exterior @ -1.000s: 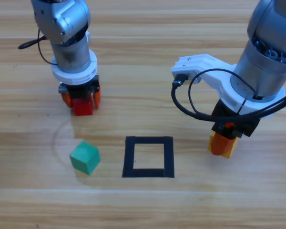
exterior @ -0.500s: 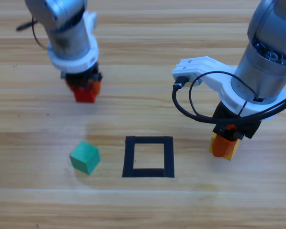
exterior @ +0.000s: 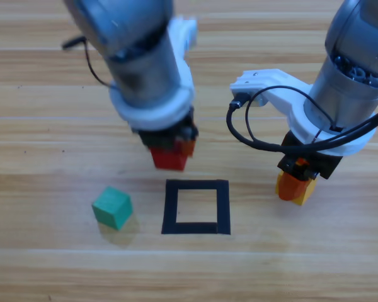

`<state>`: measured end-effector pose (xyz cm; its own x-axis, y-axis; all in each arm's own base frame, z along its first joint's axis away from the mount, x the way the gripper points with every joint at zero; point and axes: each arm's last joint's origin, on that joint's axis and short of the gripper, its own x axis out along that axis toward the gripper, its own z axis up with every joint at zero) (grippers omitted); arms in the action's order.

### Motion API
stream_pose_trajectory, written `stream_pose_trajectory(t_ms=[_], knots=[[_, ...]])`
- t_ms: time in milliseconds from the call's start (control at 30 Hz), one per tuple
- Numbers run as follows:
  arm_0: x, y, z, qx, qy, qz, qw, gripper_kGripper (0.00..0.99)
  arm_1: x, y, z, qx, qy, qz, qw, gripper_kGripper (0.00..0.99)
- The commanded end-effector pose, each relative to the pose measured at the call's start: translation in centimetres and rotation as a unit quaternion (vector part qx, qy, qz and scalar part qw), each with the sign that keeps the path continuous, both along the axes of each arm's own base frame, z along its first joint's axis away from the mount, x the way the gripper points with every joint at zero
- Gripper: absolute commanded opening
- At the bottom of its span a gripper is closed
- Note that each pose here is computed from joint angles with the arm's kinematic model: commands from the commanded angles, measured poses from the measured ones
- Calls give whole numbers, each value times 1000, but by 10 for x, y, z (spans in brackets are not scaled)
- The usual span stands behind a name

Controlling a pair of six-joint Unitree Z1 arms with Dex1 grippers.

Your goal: Stack the blocks in the rectangular block: red at the bottom, yellow in the middle, green on top

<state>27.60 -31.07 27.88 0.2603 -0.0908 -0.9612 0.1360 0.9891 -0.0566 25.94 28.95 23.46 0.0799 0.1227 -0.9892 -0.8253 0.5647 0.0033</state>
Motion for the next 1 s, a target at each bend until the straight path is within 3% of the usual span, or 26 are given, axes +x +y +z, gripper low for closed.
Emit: stream_pose_trajectory(t_ms=[33,267,433,733,1000], knots=[[1,-52,-46,58,39,49,996,0,9,-7,-10,-6,-3,-24,1000,0],[-1,-68,-53,55,52,104,992,0,12,-17,-7,0,-7,-41,999,0],[2,-74,-55,45,58,107,992,0,18,-29,-2,4,-10,-64,998,0],[2,-74,-66,53,69,110,990,0,36,-84,14,34,-27,-128,991,0],[3,-72,-76,58,74,110,990,0,37,-90,16,35,-32,-140,989,0]])
